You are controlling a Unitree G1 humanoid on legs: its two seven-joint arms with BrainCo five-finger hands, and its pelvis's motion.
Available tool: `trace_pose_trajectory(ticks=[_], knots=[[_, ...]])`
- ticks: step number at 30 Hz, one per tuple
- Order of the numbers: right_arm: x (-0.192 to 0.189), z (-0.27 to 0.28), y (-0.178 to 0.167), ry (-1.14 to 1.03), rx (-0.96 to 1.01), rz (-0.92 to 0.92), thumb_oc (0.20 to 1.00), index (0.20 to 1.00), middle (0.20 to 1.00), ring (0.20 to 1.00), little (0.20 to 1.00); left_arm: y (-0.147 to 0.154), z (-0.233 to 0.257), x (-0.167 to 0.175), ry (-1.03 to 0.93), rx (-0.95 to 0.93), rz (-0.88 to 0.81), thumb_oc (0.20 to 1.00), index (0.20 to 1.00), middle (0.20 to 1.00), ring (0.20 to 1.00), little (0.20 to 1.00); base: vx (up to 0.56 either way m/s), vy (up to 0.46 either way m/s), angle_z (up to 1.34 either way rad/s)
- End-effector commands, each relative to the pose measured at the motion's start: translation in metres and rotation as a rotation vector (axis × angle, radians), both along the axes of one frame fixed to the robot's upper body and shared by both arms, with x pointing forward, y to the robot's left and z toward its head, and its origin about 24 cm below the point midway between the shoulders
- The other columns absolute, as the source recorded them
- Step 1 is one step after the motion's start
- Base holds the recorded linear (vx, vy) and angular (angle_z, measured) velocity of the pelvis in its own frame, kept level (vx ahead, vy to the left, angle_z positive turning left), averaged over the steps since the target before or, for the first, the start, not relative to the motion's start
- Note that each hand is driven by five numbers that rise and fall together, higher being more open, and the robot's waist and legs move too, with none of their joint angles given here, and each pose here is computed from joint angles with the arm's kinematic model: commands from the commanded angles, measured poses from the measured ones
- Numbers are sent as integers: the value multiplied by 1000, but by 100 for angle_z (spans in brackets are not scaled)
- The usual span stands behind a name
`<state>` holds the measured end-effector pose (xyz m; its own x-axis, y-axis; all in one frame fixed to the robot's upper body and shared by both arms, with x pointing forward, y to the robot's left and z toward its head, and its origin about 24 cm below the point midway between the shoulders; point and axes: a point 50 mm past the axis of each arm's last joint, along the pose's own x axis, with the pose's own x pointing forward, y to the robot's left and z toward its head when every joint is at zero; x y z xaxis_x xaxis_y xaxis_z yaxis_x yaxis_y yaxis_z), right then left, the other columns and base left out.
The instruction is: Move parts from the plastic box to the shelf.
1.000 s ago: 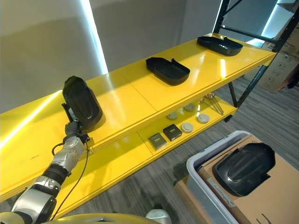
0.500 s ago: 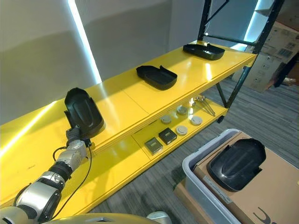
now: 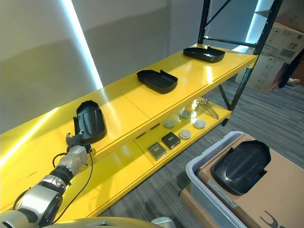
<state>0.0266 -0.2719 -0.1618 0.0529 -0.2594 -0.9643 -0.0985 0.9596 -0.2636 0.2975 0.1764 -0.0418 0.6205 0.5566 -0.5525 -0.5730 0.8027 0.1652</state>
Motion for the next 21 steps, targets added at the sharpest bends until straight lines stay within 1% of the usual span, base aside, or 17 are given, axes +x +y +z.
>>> trace_pose_trajectory(ticks=[1,6,7,8,11,14,15,17,18,20,21], knots=[[0,1,-3,38,-29,9,1000,1000,1000,1000,1000,-11,-23,-17,102,-118,72,1000,1000,1000,1000,1000,0,0,0],[-1,1,-2,39,-27,2,1000,1000,1000,1000,1000,-15,-19,-13,2,-185,92,1000,1000,1000,1000,1000,0,0,0],[0,1,-2,37,-28,0,1000,1000,1000,1000,1000,-19,-5,-3,-113,-175,54,1000,1000,1000,1000,1000,0,0,0],[0,1,-3,35,-27,-7,1000,1000,1000,1000,1000,-21,6,4,-186,-176,33,1000,1000,1000,1000,1000,0,0,0],[1,4,-10,24,-29,-38,1000,1000,1000,1000,1000,-25,57,25,-430,-100,-26,1000,1000,1000,1000,1000,-23,17,0],[2,5,-13,12,-30,-59,1000,1000,1000,1000,1000,-17,96,31,-600,-57,-29,1000,1000,1000,1000,1000,-45,17,6],[2,6,-15,6,-29,-72,1000,1000,1000,1000,1000,-10,114,30,-683,-22,-31,1000,1000,1000,1000,1000,-62,13,10],[0,6,-15,-5,-28,-91,1000,1000,1000,1000,1000,1,138,26,-782,0,-49,1000,1000,1000,1000,1000,-61,5,13],[0,6,-16,-13,-29,-109,1000,1000,1000,1000,1000,9,153,21,-843,46,-73,1000,1000,1000,1000,1000,-59,4,20],[-1,6,-16,-18,-25,-127,1000,1000,1000,1000,1000,15,163,14,-890,56,-109,1000,1000,1000,1000,1000,-47,5,21],[-1,6,-16,-22,-24,-135,1000,1000,1000,1000,1000,17,168,9,-911,91,-140,1000,1000,1000,1000,1000,-43,6,13]])
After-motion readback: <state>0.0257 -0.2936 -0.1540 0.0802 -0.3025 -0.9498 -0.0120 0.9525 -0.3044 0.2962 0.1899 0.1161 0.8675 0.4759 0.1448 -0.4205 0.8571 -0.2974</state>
